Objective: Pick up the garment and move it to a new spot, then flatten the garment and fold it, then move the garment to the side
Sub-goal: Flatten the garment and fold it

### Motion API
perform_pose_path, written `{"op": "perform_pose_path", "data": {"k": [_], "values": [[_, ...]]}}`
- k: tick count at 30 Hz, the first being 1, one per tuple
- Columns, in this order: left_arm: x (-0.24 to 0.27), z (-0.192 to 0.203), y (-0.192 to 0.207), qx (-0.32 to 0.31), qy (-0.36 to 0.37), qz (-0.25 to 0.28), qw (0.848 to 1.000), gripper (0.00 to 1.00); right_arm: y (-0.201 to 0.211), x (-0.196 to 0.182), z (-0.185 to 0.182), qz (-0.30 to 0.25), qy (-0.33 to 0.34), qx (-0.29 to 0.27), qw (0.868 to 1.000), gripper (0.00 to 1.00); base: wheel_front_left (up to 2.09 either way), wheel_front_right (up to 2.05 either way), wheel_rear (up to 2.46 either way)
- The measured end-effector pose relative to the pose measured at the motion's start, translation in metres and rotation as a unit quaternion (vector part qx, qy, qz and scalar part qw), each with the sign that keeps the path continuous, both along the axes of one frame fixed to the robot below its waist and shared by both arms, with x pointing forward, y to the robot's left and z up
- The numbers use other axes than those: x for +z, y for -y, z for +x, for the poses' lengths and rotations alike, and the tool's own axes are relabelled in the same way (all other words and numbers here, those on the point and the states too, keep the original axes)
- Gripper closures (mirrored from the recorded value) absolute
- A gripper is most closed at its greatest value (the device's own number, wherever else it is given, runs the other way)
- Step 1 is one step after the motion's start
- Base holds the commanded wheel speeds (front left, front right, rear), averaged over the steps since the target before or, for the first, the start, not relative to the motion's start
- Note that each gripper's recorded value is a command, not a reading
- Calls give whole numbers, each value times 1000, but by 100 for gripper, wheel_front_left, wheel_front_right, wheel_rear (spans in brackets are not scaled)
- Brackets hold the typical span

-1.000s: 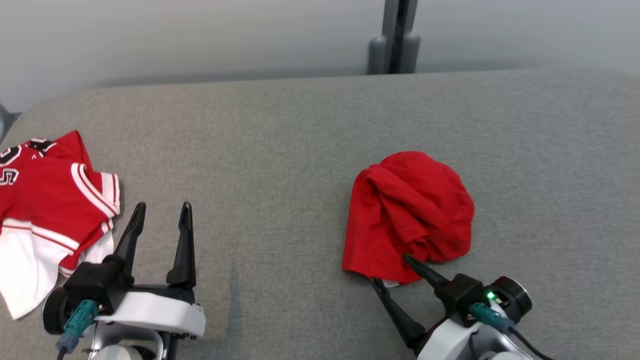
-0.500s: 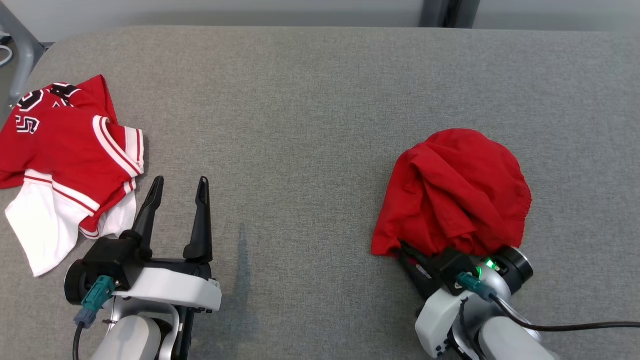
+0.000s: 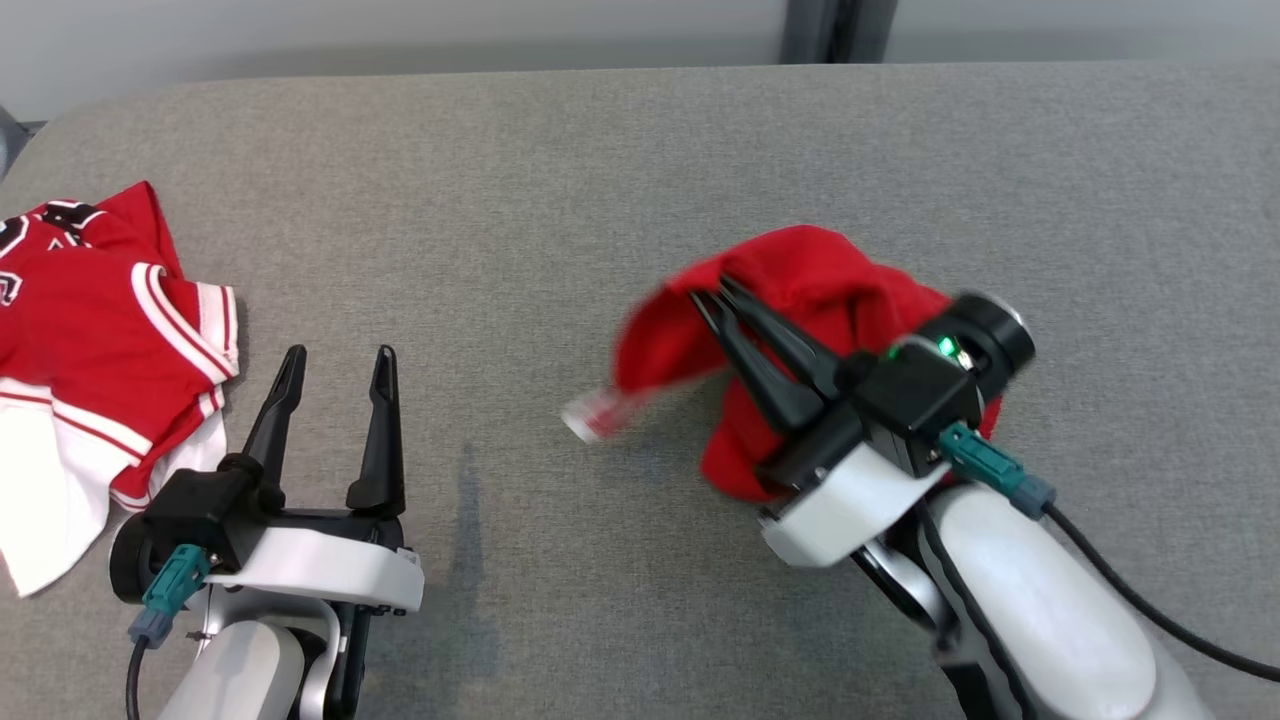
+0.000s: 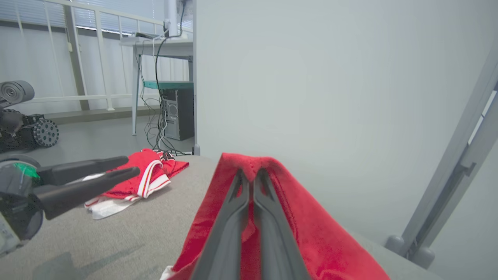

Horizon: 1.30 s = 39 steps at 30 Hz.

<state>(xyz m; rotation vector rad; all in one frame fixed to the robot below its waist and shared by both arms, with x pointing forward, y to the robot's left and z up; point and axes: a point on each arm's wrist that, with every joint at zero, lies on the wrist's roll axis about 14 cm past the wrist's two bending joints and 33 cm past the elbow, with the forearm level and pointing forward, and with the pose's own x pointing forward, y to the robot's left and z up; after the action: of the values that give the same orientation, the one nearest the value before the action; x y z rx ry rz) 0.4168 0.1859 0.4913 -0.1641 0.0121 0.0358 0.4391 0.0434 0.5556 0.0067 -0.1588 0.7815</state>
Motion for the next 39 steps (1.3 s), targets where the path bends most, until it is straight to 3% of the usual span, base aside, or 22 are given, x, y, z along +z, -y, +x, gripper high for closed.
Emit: {"op": "perform_pose_path", "data": {"k": [7,13,16,18,21,24,25,30,34,36,39], "values": [[1,4,8,-12,3,-3,1000,0,-25,106,0,71,126,48,988,100,0,0,0],[-2,7,14,-23,0,-6,1000,0,-13,145,7,116,166,40,978,100,0,0,0],[-4,11,19,-29,-1,-8,1000,0,4,110,22,110,108,2,988,100,0,0,0],[-6,13,23,-35,-3,-10,999,0,21,66,29,91,48,-30,994,100,0,0,0],[-10,15,29,-43,-8,-13,999,0,61,1,36,57,-35,-92,993,100,0,0,0],[-12,18,32,-51,-9,-14,999,0,103,-54,34,34,-103,-154,982,100,0,0,0],[-13,20,34,-54,-10,-14,998,0,130,-79,31,29,-136,-195,971,100,0,0,0],[-16,25,39,-63,-14,-14,998,0,178,-118,28,45,-185,-271,944,100,0,0,0],[-16,26,40,-66,-15,-13,998,0,182,-135,25,51,-211,-285,934,100,0,0,0],[-15,25,40,-67,-14,-11,998,0,185,-136,25,55,-213,-291,931,0,0,0,0],[-11,24,39,-67,-10,-11,998,0,189,-132,25,64,-208,-300,929,0,0,0,0]]}}
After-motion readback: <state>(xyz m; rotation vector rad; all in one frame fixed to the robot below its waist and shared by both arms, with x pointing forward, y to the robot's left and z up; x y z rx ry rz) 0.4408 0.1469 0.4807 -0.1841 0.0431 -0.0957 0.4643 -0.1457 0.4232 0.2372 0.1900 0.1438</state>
